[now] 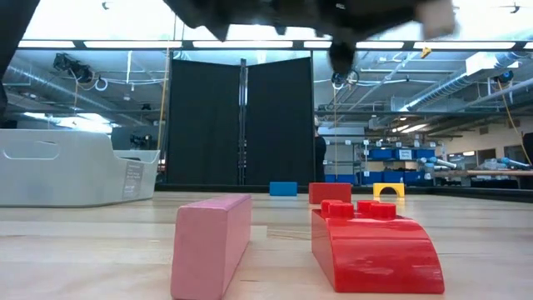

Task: Sort blocks by size
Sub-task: Put the top brown block into the black bin, then put the orange block into the black bin

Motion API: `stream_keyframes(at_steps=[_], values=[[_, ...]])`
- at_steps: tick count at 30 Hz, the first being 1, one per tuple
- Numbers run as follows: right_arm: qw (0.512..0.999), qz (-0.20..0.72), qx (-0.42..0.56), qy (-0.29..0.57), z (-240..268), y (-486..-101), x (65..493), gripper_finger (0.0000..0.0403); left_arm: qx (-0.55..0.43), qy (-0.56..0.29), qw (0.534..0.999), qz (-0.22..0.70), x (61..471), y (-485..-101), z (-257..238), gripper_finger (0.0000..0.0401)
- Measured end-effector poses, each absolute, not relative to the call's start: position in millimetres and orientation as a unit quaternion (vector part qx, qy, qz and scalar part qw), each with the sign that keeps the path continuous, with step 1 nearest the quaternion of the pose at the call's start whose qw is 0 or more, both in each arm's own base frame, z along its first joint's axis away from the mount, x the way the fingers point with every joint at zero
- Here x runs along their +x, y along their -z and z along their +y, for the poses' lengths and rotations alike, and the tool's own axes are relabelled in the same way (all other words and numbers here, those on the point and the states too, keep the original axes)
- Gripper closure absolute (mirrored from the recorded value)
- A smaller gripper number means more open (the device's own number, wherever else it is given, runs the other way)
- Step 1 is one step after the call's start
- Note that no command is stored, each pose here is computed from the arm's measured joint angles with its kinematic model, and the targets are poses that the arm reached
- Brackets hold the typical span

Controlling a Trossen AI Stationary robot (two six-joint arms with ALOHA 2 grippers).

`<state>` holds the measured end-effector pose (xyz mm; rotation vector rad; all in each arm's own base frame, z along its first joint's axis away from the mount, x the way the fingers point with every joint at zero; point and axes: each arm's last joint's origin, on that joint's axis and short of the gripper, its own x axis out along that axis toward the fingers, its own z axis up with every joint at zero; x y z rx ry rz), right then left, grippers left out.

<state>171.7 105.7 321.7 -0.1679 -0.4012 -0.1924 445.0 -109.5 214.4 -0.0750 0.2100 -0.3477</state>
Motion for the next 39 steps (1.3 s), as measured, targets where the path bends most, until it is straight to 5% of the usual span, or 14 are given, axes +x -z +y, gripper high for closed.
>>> stream_keyframes(at_steps=[10,23,33,39], values=[[0.971,-0.208,-0.074,0.092,107,-324,170,0.0192,-0.035,0.231,0.967,0.104,496,-195,-159,0.0338],[0.971,-0.212,-0.072,0.089,107,-324,169,0.0194,-0.068,0.233,0.963,0.118,508,-180,-164,0.0338],[0.971,-0.212,-0.071,0.088,107,-324,169,0.0194,-0.072,0.236,0.960,0.130,508,-178,-164,0.0224],[0.972,-0.205,-0.076,0.088,108,-323,170,0.0194,-0.068,0.256,0.956,0.126,505,-181,-156,0.0215]])
